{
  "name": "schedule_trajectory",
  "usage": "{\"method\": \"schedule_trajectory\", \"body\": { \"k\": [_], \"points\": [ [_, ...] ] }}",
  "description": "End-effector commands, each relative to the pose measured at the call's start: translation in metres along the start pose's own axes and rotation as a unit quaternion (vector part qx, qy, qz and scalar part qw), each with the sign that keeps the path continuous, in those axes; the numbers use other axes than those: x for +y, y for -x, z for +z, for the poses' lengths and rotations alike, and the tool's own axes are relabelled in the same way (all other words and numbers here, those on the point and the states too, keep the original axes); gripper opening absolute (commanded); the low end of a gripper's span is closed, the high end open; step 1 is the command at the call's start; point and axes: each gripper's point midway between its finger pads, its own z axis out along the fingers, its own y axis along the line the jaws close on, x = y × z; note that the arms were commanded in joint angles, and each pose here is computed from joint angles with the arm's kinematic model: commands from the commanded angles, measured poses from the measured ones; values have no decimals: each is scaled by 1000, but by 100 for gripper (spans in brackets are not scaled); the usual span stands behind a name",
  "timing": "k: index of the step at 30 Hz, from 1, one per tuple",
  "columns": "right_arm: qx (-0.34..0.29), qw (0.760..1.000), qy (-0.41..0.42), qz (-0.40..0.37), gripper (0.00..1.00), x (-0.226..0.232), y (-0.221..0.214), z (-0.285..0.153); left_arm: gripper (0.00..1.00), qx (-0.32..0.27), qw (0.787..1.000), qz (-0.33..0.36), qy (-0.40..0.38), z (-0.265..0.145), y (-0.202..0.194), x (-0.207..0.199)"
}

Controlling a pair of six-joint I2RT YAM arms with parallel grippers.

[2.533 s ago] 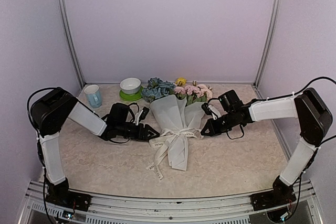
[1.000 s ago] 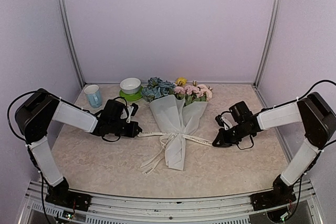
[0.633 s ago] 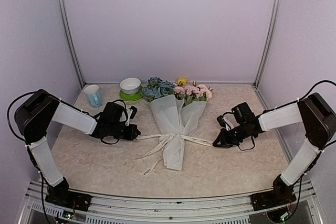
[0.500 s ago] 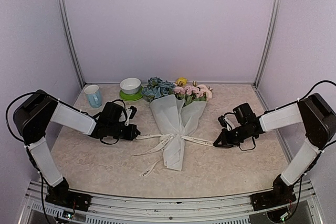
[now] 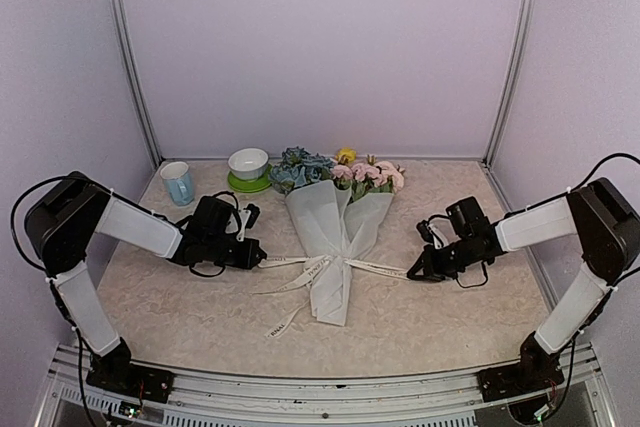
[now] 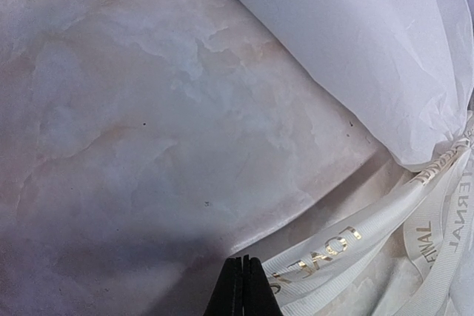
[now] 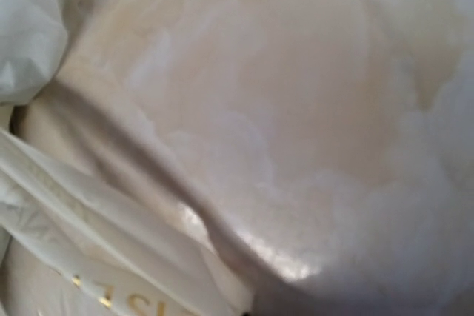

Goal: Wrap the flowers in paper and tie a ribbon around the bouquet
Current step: Tie the half-tied ribbon around the folded bouquet.

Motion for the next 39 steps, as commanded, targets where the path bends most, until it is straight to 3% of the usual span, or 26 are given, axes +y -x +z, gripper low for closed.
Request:
{"method": "schedule_trajectory", "body": {
  "k": [1,14,19,24,27,32,39],
  "points": [
    [36,994,-89,57,0,-50,-31,-6,0,43,994,-21,101,-10,-30,57],
    [31,994,-88,61,0,-55,-29,-10,0,54,995,-16,77,-6,-39,48],
    [24,995,-88,29,0,-42,-8,-8,0,90,991,97,17,12,-49,-18],
    [5,996,-87,14,0,-35,15,-11,0,105,979,166,-59,14,-57,-74],
    [2,995,-102,21,0,-42,22,-14,0,89,979,170,-71,7,-51,-84],
    [-21,992,-119,29,0,-47,28,-27,0,19,992,128,10,-15,-17,-50],
    [-43,995,-86,1,1,-27,36,-40,0,-42,992,122,-3,-37,6,-55]
  ]
}}
